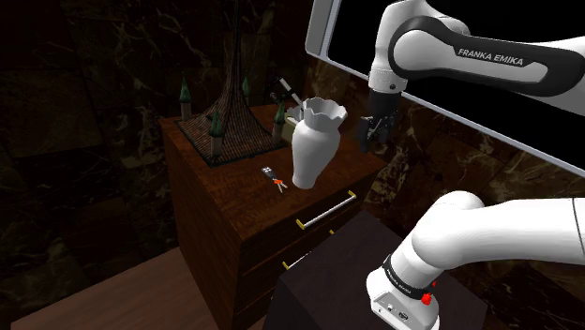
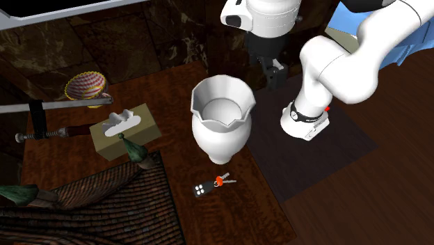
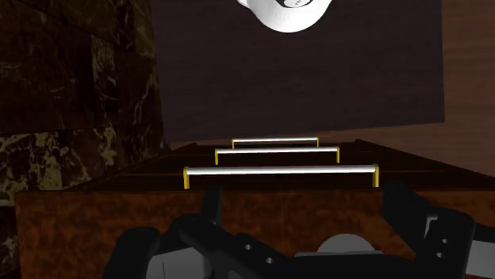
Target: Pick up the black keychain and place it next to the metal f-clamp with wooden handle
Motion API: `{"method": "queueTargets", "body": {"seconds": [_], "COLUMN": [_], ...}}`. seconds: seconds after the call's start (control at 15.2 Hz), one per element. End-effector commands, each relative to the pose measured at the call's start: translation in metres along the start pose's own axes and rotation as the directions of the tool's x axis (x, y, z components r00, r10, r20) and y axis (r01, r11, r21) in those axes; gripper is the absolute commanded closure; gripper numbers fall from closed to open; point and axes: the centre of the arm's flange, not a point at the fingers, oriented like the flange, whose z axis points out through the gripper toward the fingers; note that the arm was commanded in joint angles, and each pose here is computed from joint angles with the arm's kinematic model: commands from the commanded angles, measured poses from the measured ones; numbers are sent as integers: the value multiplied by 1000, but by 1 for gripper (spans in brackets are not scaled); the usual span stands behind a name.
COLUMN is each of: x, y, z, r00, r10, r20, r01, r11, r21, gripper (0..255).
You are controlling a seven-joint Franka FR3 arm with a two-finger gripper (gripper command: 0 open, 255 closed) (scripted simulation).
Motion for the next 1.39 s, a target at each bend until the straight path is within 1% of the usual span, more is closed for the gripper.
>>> {"method": "queueTargets", "body": {"seconds": [0.0, 0.66, 1.32], "x": [0, 82, 172], "y": [0, -68, -133], "z": [0, 56, 103], "r00": [1000, 996, 983], "r10": [0, 66, 135], "r20": [0, -62, -120], "r01": [0, -63, -121], "r11": [1000, 996, 986], "r21": [0, 57, 118], "gripper": [0, 0, 0]}}
